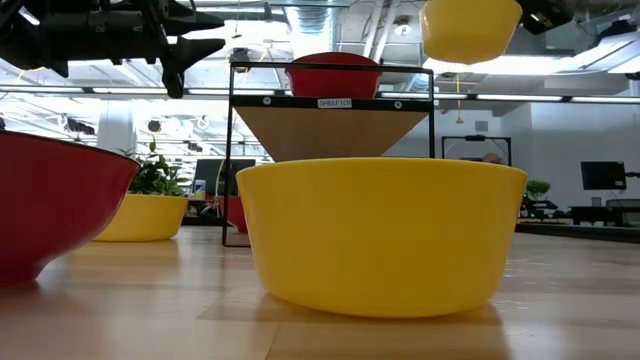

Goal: Pick & Place Mini bowls
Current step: Put the right yellow bowl on the shelf

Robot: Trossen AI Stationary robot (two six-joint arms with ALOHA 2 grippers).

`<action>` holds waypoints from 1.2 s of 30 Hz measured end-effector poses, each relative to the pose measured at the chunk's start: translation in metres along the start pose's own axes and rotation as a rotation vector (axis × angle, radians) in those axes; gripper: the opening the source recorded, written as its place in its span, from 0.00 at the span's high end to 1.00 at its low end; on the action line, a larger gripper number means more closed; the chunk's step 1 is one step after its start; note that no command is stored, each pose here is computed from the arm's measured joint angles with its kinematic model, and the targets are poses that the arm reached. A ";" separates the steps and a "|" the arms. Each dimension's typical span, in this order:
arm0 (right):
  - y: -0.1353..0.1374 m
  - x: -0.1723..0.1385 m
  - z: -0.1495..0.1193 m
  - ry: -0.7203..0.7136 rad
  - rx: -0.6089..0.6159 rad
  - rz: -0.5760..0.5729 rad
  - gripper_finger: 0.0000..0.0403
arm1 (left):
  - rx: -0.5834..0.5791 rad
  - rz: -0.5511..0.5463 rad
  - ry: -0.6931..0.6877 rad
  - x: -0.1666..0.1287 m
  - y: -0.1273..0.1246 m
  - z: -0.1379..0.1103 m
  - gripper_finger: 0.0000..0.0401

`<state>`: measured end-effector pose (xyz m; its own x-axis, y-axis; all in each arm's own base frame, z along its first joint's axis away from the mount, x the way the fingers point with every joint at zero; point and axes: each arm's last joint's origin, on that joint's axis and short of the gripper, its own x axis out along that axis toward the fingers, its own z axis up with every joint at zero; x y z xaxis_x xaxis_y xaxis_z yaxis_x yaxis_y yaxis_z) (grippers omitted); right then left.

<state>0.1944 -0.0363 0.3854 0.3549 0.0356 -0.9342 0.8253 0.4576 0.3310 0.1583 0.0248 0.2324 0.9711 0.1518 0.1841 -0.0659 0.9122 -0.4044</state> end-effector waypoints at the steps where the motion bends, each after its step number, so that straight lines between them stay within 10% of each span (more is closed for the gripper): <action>1: 0.001 0.000 0.000 -0.002 -0.006 0.006 1.00 | 0.000 0.000 -0.001 0.000 0.000 0.000 0.67; 21: 0.012 -0.001 0.007 -0.057 0.009 0.126 1.00 | -0.001 0.000 0.000 0.000 0.000 0.000 0.67; 36: 0.033 -0.026 0.075 -0.291 -0.106 0.433 1.00 | 0.000 0.000 0.000 0.000 0.000 0.000 0.67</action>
<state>0.2458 -0.0890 0.4304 0.7727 -0.0003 -0.6348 0.5331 0.5432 0.6487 0.1584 0.0248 0.2324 0.9711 0.1520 0.1838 -0.0662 0.9120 -0.4047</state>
